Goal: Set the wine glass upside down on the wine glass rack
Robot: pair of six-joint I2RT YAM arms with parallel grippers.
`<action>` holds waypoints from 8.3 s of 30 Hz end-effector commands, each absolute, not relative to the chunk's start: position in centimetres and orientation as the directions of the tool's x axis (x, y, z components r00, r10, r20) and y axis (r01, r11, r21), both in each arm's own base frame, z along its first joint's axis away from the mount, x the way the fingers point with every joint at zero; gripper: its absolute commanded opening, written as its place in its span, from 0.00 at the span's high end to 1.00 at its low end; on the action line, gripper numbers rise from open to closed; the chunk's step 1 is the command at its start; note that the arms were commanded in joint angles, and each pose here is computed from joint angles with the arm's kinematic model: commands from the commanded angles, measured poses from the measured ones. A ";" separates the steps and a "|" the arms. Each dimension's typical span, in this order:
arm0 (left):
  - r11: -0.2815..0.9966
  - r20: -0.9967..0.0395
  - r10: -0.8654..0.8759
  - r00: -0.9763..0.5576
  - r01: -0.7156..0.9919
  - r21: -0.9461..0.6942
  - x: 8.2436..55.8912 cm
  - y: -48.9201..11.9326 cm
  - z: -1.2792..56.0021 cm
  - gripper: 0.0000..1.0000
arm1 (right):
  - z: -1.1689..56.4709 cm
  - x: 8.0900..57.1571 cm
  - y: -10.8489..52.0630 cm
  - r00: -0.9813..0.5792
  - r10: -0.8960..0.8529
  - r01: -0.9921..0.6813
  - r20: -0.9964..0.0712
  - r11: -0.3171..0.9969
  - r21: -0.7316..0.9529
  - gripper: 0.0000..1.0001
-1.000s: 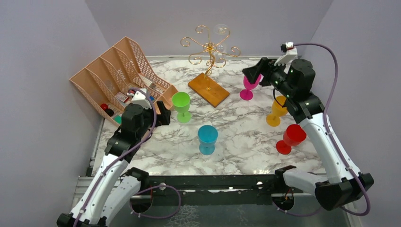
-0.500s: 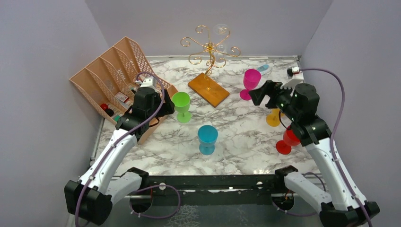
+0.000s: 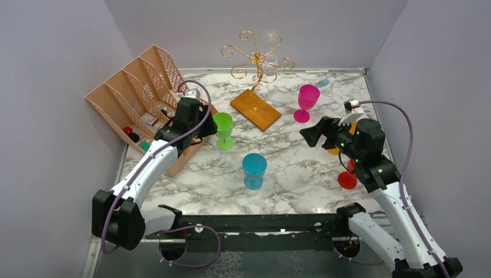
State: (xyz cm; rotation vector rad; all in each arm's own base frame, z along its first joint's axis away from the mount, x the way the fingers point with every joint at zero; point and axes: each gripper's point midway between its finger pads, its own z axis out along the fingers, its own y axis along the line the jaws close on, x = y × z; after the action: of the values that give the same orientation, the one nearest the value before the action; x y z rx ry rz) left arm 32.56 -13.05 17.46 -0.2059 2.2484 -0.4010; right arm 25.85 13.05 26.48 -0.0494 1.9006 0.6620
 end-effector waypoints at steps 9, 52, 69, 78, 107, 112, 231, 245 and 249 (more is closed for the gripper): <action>0.950 -0.736 -0.230 -0.637 0.020 -0.313 35.3 -13.7 18.4 0.57 | 25.2 24.9 13.1 -0.463 0.260 -0.330 -0.847 0.837 0.437 0.15; 0.958 -0.825 -0.167 -0.540 0.109 -0.265 31.3 -11.7 27.7 1.00 | 28.8 26.3 20.1 -0.411 0.165 -0.651 -0.896 0.635 0.416 0.26; 0.909 -0.870 -0.199 -0.452 0.246 -0.336 26.1 -12.0 36.2 1.00 | 31.6 24.5 29.3 -0.007 -0.069 -0.896 -0.998 0.444 -0.024 0.30; 0.858 -0.884 -0.217 -0.414 0.351 -0.375 23.3 -12.8 39.9 1.00 | 32.5 20.6 30.2 0.531 -0.027 -0.827 -0.847 0.201 -0.525 0.36; 0.691 -0.827 -0.187 -0.531 0.527 -0.495 20.5 -17.1 39.5 1.00 | 31.2 19.1 31.4 0.886 0.000 -0.462 -0.463 0.072 -0.884 0.46; 0.674 -0.817 -0.187 -0.546 0.533 -0.511 20.4 -17.5 39.1 1.00 | 30.5 19.2 31.8 0.891 -0.002 -0.453 -0.453 0.045 -0.890 0.47; 0.929 -0.918 -0.190 -0.348 0.239 -0.283 25.7 -10.5 23.6 0.01 | 42.0 45.6 17.7 -0.272 0.689 -0.404 -0.672 0.552 0.730 0.99; 0.935 -0.923 -0.188 -0.335 0.228 -0.273 25.7 -10.1 23.7 0.01 | 39.7 47.8 20.2 -0.445 0.674 -0.392 -0.590 0.445 0.805 0.99; 0.936 -0.923 -0.186 -0.337 0.227 -0.271 25.8 -10.1 23.6 0.01 | 39.6 47.6 20.6 -0.465 0.667 -0.395 -0.583 0.433 0.810 0.99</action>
State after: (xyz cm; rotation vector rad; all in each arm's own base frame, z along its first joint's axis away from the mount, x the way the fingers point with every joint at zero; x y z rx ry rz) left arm 25.53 -10.42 23.20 0.0306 1.8993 -0.4396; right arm 48.14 19.98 37.56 0.2949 1.6646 1.1872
